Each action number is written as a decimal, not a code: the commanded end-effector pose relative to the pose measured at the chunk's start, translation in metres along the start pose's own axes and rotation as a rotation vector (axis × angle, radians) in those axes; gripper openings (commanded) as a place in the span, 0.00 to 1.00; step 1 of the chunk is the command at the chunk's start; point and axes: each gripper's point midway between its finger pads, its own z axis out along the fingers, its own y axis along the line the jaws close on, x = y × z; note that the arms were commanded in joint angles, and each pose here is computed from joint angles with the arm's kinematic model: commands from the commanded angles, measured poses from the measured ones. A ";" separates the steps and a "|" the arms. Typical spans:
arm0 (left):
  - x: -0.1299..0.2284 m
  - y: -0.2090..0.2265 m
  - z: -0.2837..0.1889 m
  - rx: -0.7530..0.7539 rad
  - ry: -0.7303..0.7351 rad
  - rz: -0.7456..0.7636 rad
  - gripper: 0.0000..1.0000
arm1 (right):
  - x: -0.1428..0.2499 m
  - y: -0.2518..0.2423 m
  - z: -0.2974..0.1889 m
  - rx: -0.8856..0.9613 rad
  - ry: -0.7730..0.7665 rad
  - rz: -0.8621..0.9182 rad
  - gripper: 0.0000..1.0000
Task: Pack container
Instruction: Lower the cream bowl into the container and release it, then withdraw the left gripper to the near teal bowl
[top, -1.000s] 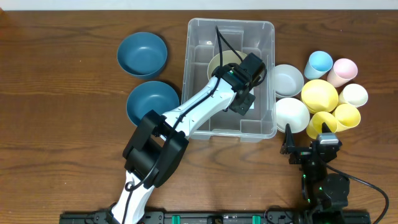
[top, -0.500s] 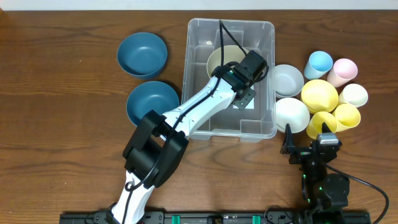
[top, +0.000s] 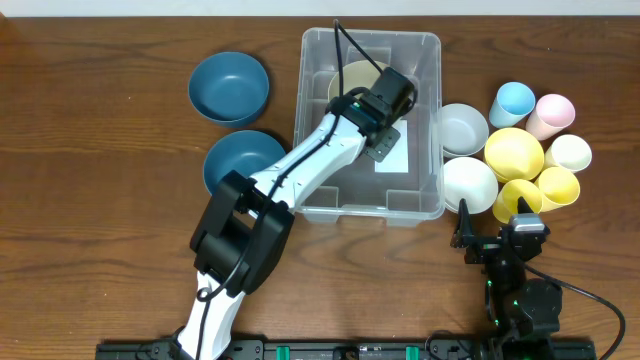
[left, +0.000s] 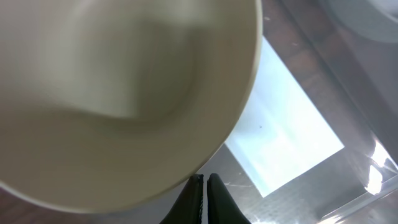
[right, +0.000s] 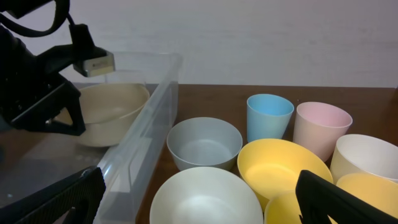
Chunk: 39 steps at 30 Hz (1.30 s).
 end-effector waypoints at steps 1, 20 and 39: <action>0.002 0.001 0.000 0.025 0.006 -0.004 0.06 | 0.000 -0.003 0.000 0.011 -0.001 -0.011 0.99; -0.015 0.033 -0.178 -0.070 -0.202 -0.093 0.07 | 0.000 -0.003 0.000 0.011 -0.001 -0.011 0.99; 0.149 0.221 -0.198 -0.183 0.097 -0.878 0.49 | 0.000 -0.003 0.000 0.011 -0.001 -0.011 0.99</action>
